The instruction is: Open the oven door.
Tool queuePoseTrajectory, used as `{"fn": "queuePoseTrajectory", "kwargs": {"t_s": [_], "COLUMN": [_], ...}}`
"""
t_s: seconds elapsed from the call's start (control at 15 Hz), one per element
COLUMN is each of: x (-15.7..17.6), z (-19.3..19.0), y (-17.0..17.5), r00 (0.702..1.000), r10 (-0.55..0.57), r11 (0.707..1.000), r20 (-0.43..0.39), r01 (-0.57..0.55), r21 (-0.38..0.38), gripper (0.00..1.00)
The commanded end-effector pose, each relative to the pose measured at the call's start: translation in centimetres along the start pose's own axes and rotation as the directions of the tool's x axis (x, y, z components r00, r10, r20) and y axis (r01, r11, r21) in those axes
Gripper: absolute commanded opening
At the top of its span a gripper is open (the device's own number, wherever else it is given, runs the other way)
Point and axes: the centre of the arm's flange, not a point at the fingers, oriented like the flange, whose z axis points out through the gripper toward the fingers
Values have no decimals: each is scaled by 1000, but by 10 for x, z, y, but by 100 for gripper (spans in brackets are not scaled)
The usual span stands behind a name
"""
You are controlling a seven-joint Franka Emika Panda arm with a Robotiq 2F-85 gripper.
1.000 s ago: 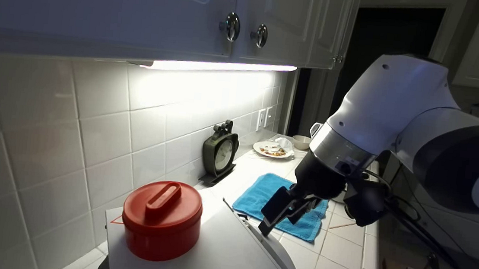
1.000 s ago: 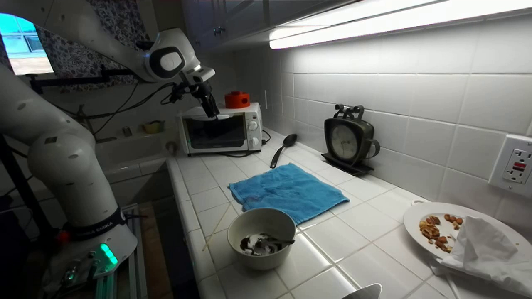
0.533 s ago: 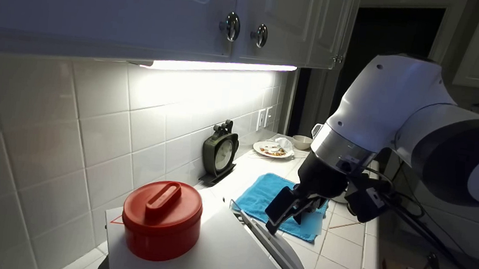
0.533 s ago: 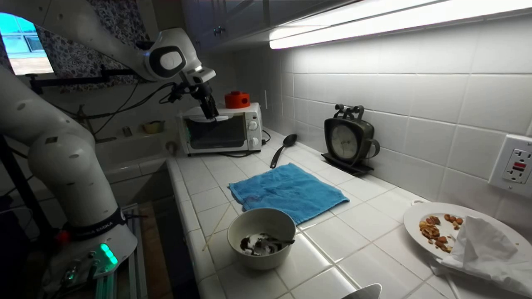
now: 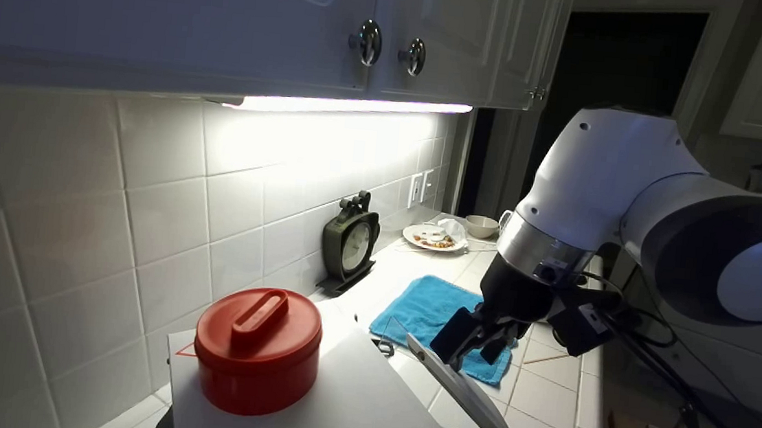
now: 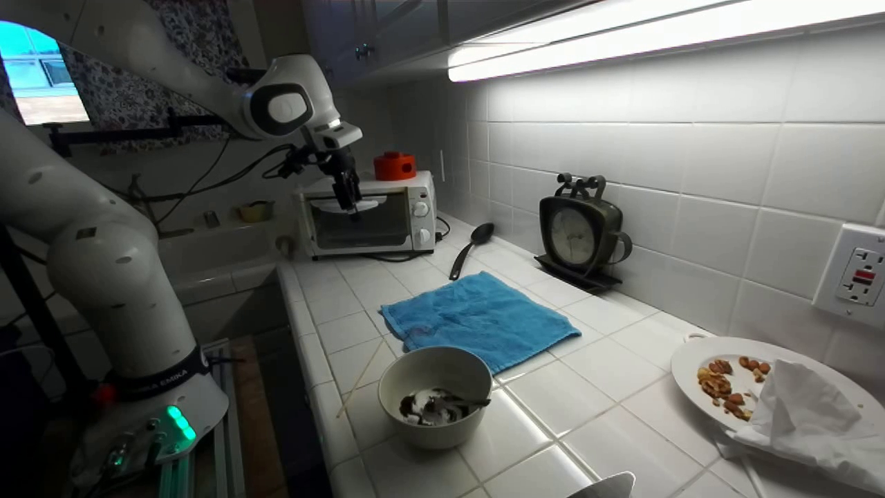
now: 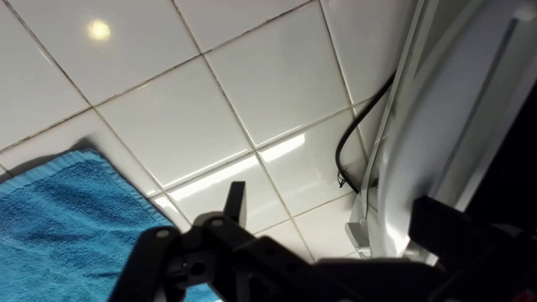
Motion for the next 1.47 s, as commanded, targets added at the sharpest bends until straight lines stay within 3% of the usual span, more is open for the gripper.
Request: {"fn": "queuePoseTrajectory", "kwargs": {"t_s": [0.0,0.6,1.4], "x": [-10,-11,-15], "z": [8,17,34], "y": [18,41,77], "r00": [999,997,992], "r10": [5,34,-54], "r11": [1000,999,998], "r20": [36,64,118], "r01": [-5,-32,52], "r21": [-13,-36,20], "gripper": [100,100,100]}}
